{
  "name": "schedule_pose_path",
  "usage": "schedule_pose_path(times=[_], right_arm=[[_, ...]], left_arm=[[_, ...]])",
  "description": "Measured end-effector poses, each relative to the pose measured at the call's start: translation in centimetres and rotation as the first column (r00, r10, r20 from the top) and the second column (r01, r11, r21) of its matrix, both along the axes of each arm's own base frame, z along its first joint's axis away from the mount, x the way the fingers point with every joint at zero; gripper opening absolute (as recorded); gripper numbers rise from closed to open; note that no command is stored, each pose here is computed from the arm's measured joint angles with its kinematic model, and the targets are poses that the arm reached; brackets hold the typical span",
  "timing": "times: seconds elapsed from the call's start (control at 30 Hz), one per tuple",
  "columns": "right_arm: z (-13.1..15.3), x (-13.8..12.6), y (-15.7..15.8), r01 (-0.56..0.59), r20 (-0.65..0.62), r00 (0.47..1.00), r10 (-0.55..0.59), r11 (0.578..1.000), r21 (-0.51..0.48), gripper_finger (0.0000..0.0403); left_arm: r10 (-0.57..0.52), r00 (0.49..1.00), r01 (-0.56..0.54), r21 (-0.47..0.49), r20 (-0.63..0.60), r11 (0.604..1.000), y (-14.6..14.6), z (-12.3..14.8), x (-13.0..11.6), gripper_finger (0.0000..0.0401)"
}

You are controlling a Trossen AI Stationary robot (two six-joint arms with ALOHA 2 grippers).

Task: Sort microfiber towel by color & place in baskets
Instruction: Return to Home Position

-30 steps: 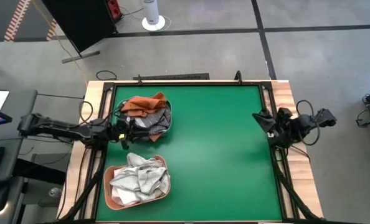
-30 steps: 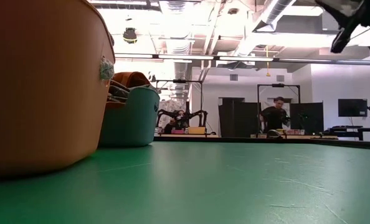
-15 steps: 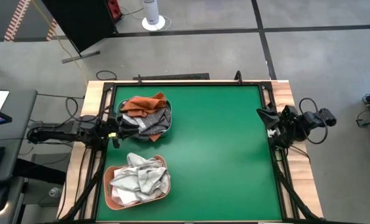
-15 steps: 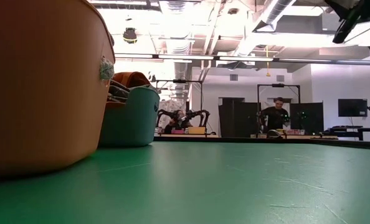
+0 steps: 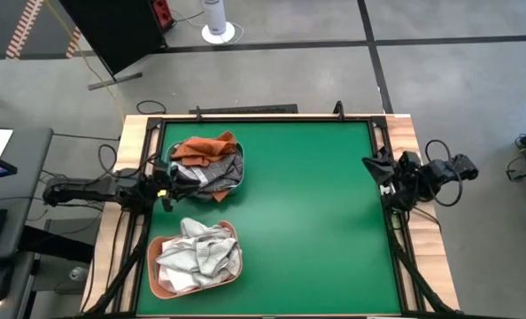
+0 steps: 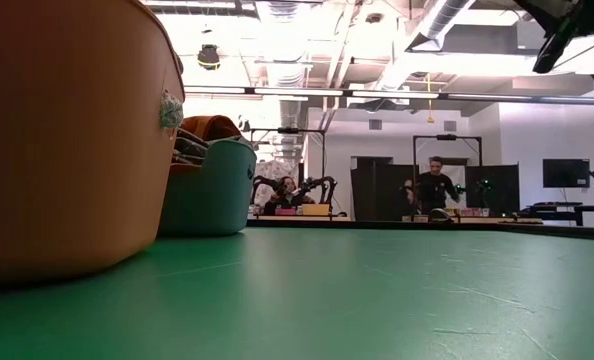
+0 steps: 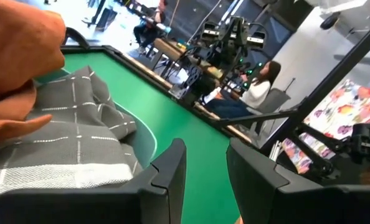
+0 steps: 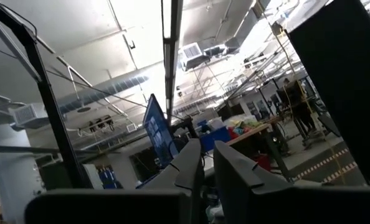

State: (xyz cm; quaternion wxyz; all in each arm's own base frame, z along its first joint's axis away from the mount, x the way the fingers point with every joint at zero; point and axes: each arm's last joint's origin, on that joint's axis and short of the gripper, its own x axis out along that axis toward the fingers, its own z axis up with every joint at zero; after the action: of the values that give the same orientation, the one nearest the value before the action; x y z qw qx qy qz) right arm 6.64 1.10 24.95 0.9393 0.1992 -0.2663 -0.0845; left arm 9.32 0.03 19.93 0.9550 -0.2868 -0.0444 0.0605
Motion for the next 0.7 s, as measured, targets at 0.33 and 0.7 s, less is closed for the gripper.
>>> schedule_pose_path(times=[0.33, 0.7], right_arm=[[2.0, -1.6, -0.5, 0.091, 0.222, 0.973, -0.065, 0.990, -0.107, 0.0053], [0.2, -0.7, -0.1, 0.108, 0.134, 0.987, -0.085, 0.978, -0.179, 0.0018]], left_arm=[[0.002, 0.999, -0.003, 0.028, 0.044, 1.000, 0.0, -0.7, 0.3, 0.0107], [0.018, 1.000, -0.018, 0.043, 0.017, 0.999, 0.0, -0.9, 0.3, 0.0107]])
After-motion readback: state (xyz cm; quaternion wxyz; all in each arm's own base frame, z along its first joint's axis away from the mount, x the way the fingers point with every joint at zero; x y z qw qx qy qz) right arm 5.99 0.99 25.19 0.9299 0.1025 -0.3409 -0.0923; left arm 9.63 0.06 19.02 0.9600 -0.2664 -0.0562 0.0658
